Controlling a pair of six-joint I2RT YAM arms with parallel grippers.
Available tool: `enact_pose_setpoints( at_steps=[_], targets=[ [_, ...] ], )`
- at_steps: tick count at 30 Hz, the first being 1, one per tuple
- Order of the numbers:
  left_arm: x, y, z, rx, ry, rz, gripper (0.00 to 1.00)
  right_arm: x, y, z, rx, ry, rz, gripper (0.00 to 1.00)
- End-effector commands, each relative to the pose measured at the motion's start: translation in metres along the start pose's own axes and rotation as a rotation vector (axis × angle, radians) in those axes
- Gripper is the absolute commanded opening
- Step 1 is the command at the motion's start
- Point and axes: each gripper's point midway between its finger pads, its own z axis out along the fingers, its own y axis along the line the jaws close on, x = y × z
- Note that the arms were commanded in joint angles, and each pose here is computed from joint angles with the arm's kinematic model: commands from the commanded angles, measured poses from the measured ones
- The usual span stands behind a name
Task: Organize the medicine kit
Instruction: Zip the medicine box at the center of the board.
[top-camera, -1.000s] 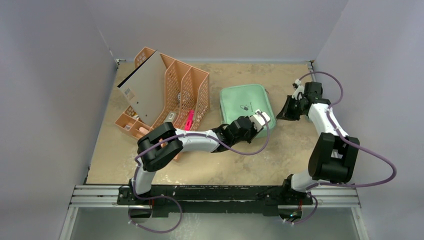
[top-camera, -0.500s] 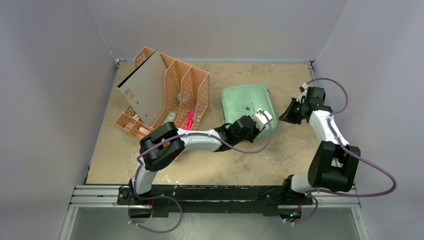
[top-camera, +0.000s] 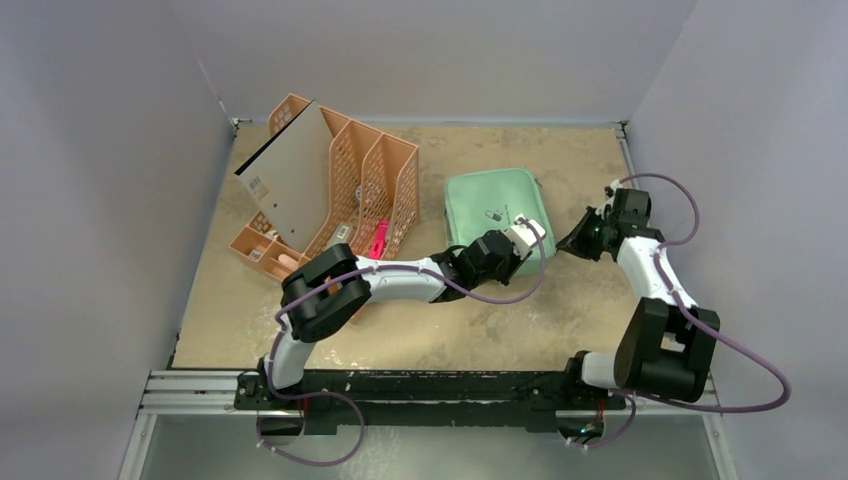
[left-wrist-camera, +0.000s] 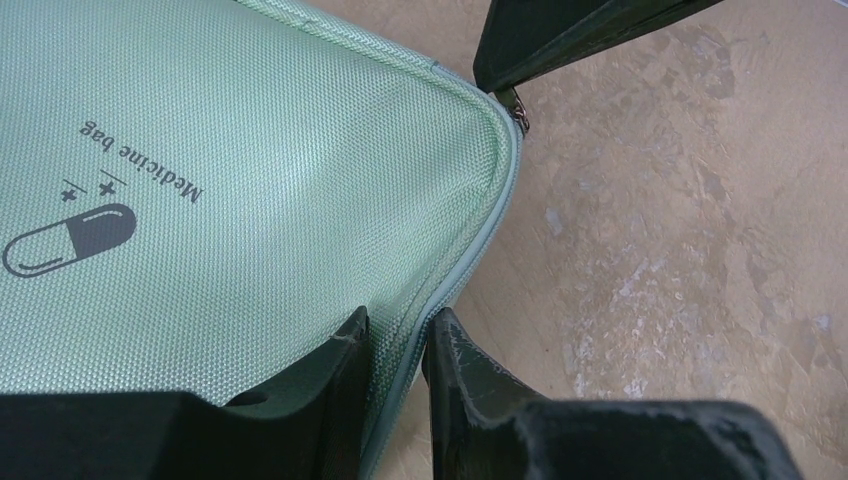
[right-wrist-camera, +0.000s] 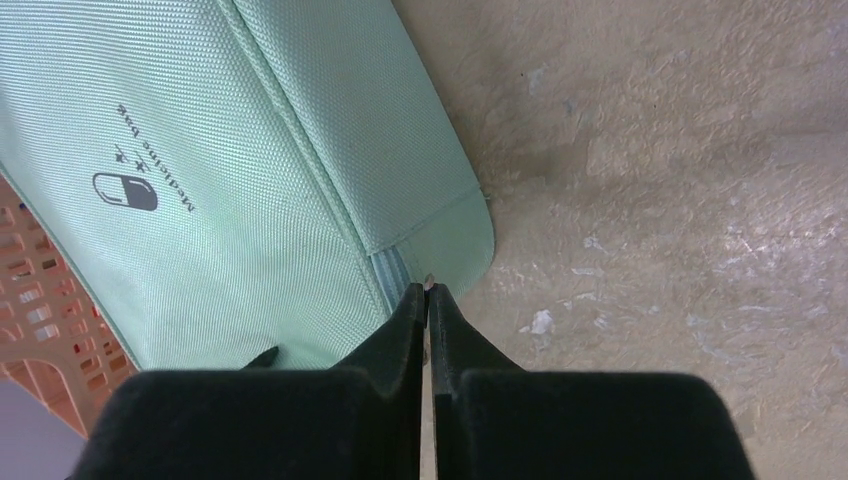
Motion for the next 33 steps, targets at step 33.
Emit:
enact_pose_setpoints(
  at_steps=[33],
  targets=[
    [0.046,-0.019,-0.003,0.051,0.187,-0.037,0.26,0.094,0.036,-0.027,-0.226,0.105,0.62,0.0]
  ],
)
